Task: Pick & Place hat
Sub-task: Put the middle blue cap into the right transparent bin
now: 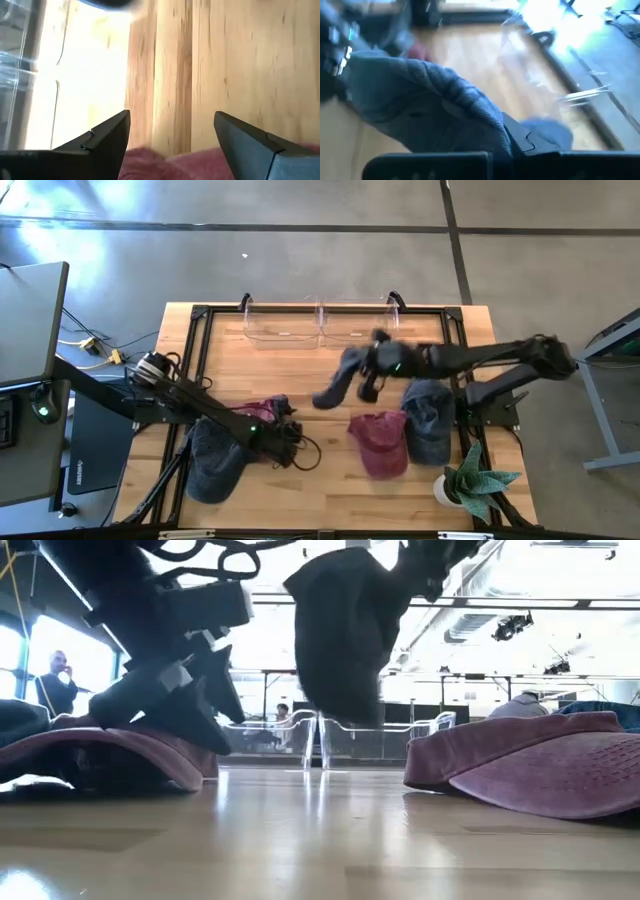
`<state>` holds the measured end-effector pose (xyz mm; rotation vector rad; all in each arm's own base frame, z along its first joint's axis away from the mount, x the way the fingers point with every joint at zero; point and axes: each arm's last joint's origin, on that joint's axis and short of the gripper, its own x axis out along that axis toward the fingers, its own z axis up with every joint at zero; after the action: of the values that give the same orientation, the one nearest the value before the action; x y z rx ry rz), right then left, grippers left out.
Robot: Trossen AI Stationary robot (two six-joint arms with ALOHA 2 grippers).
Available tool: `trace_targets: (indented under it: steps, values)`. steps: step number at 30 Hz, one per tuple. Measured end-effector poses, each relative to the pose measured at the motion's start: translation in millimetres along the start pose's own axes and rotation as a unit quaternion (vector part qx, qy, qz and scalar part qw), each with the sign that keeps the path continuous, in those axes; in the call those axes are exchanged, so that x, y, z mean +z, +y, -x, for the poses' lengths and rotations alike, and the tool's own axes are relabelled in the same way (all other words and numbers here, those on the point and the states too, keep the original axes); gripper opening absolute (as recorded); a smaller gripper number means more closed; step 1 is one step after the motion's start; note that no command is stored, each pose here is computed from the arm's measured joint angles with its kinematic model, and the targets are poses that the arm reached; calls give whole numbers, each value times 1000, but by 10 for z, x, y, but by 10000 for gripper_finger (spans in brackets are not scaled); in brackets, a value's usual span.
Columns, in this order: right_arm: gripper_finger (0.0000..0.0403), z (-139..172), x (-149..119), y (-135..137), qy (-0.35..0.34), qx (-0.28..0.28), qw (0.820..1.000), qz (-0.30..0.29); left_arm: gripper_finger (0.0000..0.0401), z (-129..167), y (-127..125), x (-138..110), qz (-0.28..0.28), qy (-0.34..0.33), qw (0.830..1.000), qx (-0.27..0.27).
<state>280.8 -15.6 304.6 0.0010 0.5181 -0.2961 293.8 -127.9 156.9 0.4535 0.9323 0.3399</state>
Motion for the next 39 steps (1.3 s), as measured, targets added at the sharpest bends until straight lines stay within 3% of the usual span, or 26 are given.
trace_targets:
  steps: [7,10,17,22,30,39]
  values:
    - [3,223,109,-785,-47,-61,990,-117,282,-56,-55,8,55,-65,996,-16]
    - [4,254,74,-1079,-50,-102,976,-187,282,-78,-99,65,61,-92,993,-38]
    - [3,338,-31,-1532,-56,-136,942,-302,282,-38,-164,248,63,-170,975,-129]
    - [3,369,-73,-1635,-57,-133,918,-370,282,-29,-167,270,68,-181,971,-138]
    - [2,616,21,-1593,20,-265,872,-411,282,-35,-154,264,69,-179,975,-113]
    - [1,589,4,-1559,21,-286,835,-469,282,-37,-144,264,61,-180,977,-94]
